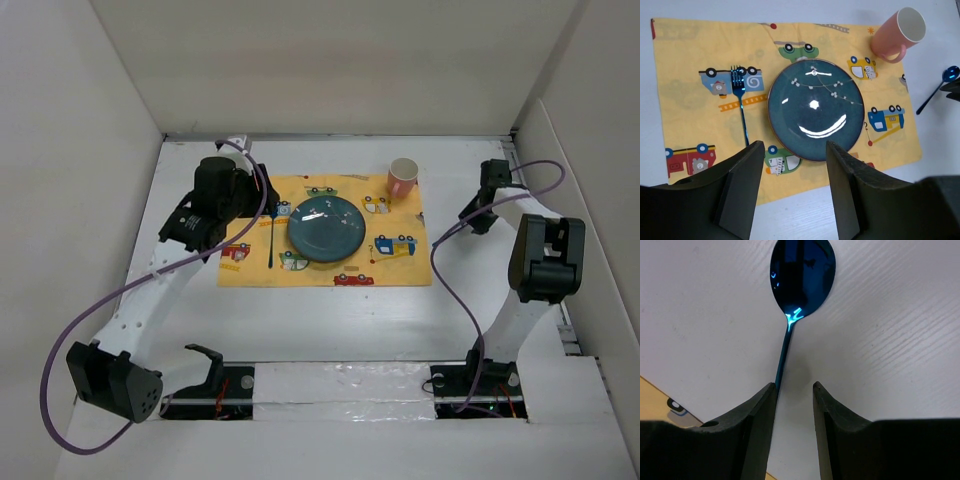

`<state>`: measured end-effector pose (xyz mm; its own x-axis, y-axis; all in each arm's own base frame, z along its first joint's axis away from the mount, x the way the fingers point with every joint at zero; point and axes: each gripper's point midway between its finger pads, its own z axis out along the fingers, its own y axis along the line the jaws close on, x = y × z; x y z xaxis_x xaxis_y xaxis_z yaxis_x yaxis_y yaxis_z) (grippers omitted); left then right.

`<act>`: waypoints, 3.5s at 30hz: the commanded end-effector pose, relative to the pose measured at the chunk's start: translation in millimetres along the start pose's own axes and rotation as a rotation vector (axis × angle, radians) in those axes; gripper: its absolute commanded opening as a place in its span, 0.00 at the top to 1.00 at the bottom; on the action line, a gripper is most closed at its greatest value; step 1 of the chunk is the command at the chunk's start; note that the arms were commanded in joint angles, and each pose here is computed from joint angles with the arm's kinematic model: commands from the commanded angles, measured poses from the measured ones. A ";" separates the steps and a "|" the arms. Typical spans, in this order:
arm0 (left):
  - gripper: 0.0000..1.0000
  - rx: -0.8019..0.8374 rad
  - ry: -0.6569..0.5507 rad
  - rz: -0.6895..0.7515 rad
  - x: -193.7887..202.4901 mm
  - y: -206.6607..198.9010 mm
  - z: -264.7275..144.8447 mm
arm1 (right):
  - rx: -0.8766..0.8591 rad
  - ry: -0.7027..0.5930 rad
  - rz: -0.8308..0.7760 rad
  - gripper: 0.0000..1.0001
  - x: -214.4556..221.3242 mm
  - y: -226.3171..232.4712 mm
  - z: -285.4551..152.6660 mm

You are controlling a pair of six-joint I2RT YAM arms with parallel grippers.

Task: Set the dinner table for one person

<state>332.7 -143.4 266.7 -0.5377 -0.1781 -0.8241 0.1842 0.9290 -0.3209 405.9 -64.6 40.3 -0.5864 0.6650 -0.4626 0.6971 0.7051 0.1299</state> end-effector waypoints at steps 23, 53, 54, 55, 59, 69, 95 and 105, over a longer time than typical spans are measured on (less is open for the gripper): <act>0.51 0.009 -0.053 0.013 1.0 1.7 -5.0 | 0.103 -0.052 0.034 1.00 -29.3 12.8 -0.2; 0.43 0.073 -0.004 -0.037 -6.1 -17.2 21.7 | -0.537 0.017 -0.583 1.00 124.4 208.8 -141.8; 0.43 0.074 -0.002 -0.040 -4.0 -16.8 22.0 | -0.516 0.024 -0.581 1.00 123.8 205.0 -133.5; 0.43 0.071 0.005 -0.043 0.3 -15.3 22.4 | -0.504 0.031 -0.586 1.00 126.5 203.9 -127.1; 0.42 0.067 0.003 -0.045 2.9 -13.5 20.3 | -0.445 0.052 -0.594 1.00 133.0 197.9 -97.7; 0.42 0.065 0.012 -0.042 6.5 -12.2 22.1 | -0.409 0.086 -0.602 1.00 140.8 197.3 -71.1; 0.42 0.004 -0.021 -0.060 -9.6 -6.1 30.8 | -0.462 0.005 -0.607 0.55 121.3 200.8 -119.0; 0.42 0.032 -0.220 -0.125 -105.4 -29.9 -2.8 | -0.743 -0.262 -0.530 0.26 52.7 205.5 -298.1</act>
<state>379.9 -159.3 303.1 -0.4952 -0.2860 -0.8204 0.1407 0.9054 -0.4006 404.1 192.3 228.8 -0.6964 0.1728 -0.6966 -0.0712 0.9492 0.3067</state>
